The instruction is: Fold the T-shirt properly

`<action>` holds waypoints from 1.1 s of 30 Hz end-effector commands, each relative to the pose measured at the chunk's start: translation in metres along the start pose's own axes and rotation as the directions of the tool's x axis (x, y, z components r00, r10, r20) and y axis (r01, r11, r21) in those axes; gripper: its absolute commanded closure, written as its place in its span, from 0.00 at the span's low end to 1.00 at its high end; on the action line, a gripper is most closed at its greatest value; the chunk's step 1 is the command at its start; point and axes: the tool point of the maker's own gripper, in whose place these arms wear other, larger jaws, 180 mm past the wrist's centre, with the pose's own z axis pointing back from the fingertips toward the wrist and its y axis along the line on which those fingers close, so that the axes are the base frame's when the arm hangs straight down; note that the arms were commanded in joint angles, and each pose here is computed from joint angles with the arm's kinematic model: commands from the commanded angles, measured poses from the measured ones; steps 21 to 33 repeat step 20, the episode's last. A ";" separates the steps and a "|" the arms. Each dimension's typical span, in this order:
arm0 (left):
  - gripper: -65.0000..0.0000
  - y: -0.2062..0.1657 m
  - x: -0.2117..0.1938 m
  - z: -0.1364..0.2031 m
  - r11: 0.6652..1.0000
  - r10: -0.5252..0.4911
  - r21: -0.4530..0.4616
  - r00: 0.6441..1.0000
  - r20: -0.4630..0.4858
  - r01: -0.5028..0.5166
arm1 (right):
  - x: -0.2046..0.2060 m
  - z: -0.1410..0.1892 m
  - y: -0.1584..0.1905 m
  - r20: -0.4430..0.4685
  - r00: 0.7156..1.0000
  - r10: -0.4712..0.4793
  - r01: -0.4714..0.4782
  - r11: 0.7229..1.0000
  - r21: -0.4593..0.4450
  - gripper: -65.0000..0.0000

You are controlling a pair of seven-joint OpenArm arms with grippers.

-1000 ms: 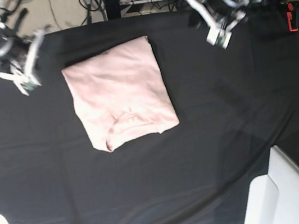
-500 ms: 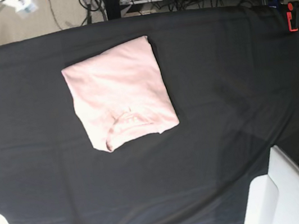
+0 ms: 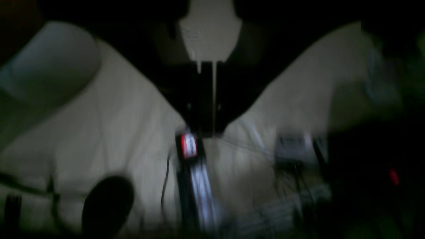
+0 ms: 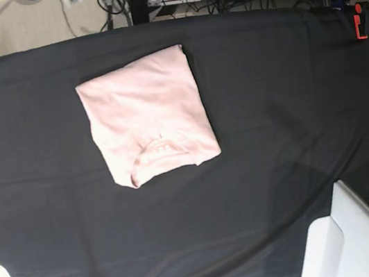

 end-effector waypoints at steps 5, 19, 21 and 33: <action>1.00 0.001 0.027 -0.007 0.999 -0.050 -0.020 0.999 -0.009 0.050 | 0.003 0.001 -0.008 0.025 1.000 -0.009 0.010 0.998 -0.070 1.00; 1.00 0.007 0.049 -0.010 0.997 -0.072 -0.012 0.997 0.022 0.072 | 0.012 0.000 -0.015 0.043 0.999 -0.011 0.014 0.997 -0.081 1.00; 1.00 0.007 0.049 -0.010 0.997 -0.072 -0.012 0.997 0.022 0.072 | 0.012 0.000 -0.015 0.043 0.999 -0.009 0.012 0.997 -0.080 1.00; 1.00 0.007 0.049 -0.010 0.997 -0.072 -0.012 0.997 0.022 0.072 | 0.012 0.000 -0.015 0.043 0.999 -0.009 0.012 0.997 -0.080 1.00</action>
